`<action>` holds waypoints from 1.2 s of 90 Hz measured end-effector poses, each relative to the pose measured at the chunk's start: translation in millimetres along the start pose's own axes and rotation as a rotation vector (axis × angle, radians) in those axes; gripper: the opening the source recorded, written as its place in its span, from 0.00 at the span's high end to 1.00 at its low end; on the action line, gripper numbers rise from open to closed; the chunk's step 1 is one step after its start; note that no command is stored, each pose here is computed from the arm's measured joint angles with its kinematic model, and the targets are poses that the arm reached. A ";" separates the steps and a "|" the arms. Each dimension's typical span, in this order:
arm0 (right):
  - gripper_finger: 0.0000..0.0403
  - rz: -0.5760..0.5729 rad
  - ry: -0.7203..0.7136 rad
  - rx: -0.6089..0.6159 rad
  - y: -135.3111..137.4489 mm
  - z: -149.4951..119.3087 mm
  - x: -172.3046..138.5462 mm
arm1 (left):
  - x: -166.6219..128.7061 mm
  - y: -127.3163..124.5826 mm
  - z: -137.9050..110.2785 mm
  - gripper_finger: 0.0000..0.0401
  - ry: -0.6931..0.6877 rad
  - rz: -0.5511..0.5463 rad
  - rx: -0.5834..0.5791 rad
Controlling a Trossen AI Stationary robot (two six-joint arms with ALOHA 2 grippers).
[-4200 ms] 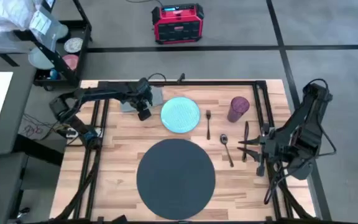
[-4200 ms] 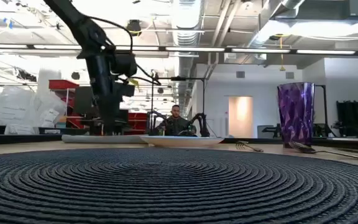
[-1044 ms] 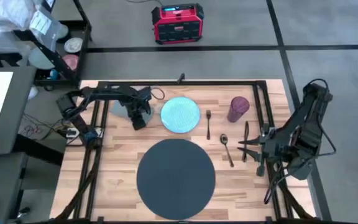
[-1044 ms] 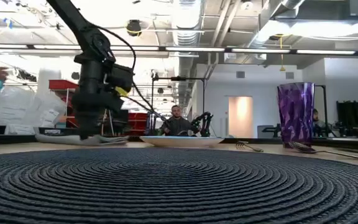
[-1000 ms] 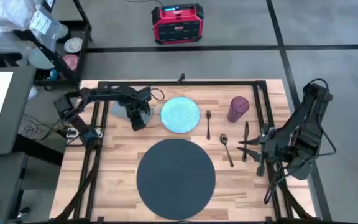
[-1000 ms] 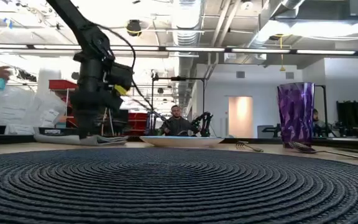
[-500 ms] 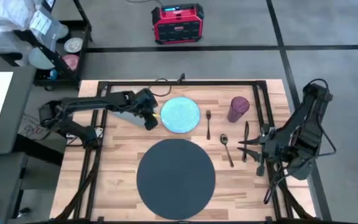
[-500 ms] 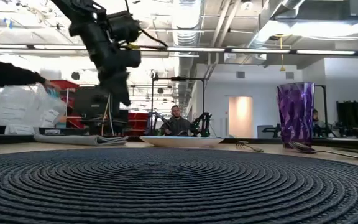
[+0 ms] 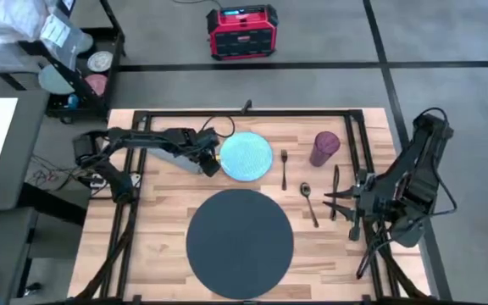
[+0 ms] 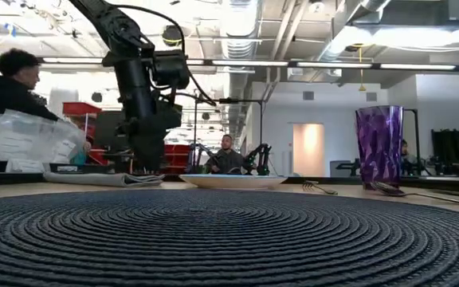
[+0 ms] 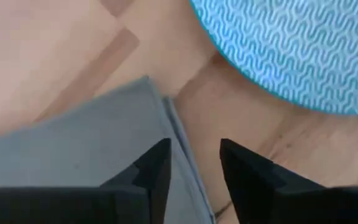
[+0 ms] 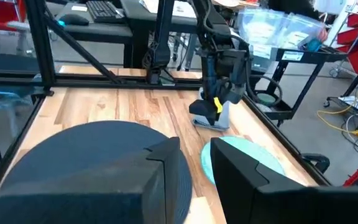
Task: Set table place
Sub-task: Move the gray table napkin to the left of the black tablemat
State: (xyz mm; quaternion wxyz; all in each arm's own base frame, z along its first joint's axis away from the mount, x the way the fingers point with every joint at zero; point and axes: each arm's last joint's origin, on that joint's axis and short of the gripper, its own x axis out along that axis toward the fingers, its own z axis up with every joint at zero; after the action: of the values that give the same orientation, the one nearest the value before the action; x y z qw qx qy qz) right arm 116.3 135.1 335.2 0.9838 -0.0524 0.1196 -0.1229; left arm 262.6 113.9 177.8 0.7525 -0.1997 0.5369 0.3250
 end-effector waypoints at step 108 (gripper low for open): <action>0.81 0.051 0.027 0.017 1.7 -0.8 -0.3 | 31.8 -10.9 -10.6 0.68 0.145 0.074 -0.108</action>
State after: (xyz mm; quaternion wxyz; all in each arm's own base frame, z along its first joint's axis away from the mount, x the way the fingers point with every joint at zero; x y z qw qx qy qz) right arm 116.2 136.7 334.3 0.9853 -0.0393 0.1331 -0.0995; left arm 269.8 108.1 143.8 0.6873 -0.2431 0.5787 0.3654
